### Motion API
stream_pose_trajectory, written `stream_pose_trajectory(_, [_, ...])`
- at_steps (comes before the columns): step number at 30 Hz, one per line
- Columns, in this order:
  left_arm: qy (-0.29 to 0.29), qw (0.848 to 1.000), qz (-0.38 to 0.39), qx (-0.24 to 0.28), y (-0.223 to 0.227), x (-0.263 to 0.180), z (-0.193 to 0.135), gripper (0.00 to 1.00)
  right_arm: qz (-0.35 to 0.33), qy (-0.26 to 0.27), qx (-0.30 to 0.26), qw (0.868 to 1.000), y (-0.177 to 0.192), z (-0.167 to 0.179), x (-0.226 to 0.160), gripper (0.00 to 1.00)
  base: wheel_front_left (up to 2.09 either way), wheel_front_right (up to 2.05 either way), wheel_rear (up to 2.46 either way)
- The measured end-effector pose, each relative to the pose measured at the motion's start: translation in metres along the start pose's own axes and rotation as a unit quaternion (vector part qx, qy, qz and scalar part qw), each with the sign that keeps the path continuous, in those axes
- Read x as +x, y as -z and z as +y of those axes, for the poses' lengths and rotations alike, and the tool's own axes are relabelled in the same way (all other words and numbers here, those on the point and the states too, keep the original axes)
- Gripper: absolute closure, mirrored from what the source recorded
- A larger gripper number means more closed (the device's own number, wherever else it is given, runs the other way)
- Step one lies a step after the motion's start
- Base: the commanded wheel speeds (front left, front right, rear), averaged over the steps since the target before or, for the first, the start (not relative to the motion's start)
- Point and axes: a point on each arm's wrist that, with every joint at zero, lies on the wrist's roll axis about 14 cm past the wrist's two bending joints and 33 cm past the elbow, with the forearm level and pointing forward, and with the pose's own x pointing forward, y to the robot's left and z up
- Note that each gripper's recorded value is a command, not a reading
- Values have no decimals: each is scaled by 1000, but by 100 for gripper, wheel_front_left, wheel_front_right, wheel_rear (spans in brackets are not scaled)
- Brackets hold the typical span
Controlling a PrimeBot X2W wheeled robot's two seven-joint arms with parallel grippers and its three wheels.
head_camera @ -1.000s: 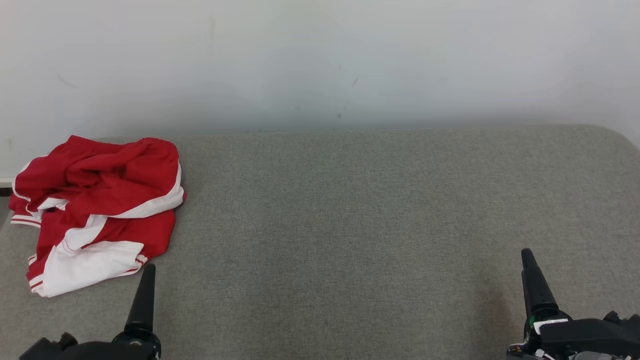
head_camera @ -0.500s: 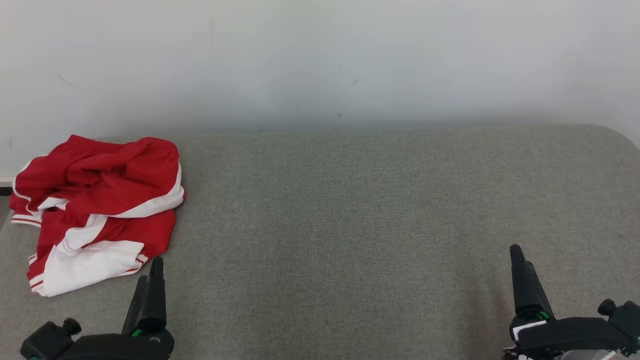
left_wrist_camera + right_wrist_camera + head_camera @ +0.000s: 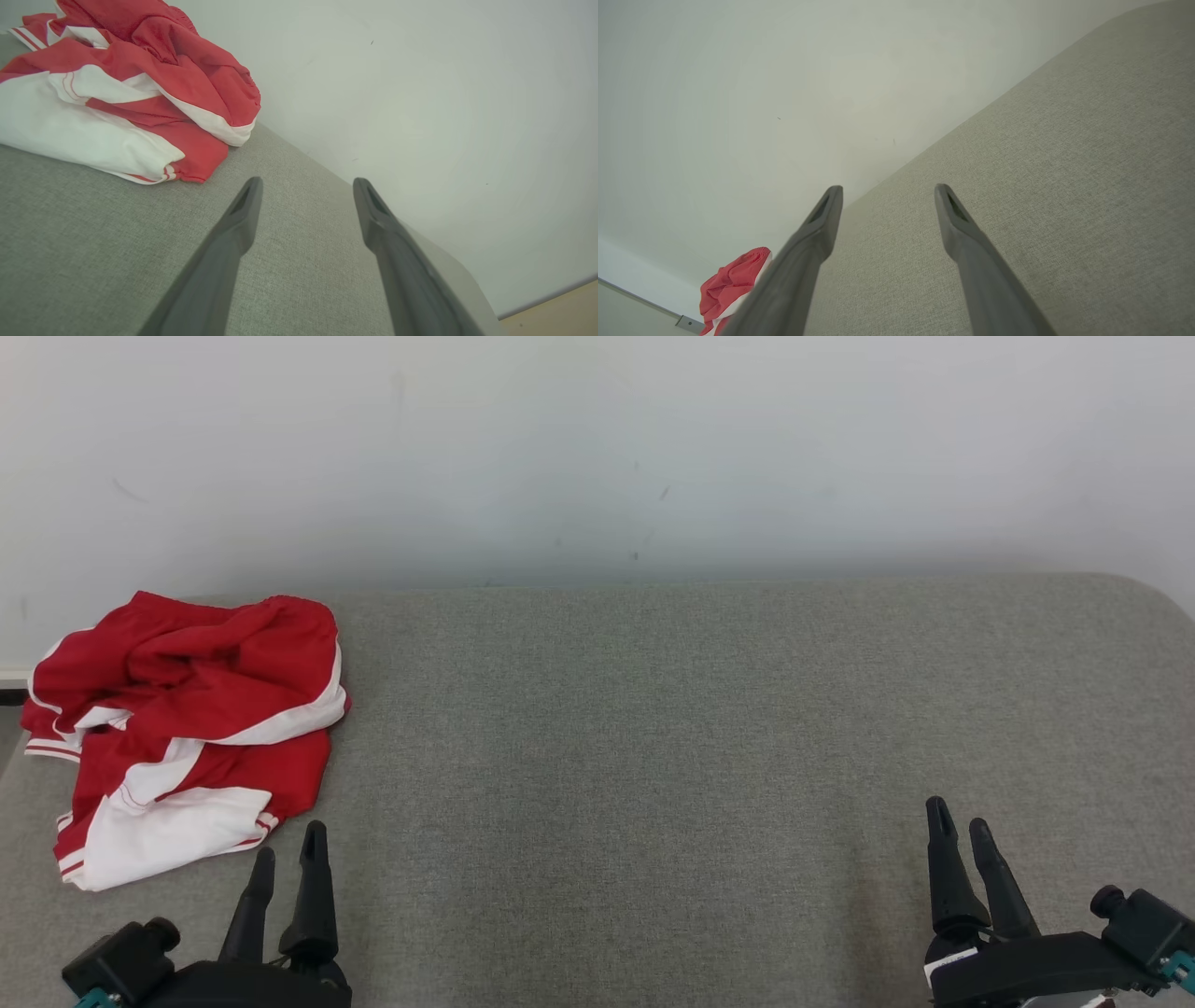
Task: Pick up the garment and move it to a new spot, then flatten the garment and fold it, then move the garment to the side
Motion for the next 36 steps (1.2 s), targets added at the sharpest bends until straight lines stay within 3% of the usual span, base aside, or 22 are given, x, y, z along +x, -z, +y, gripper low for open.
stream_pose_trajectory(12, [9,996,-12,91,-5,0,-4,0,1,-5,-75,997,4,0,-2,0,0,0,0])
stream_pose_trajectory(36, [37,976,-47,208,-17,-2,-17,0,-14,-33,-196,980,1,11,-4,0,0,0,0])
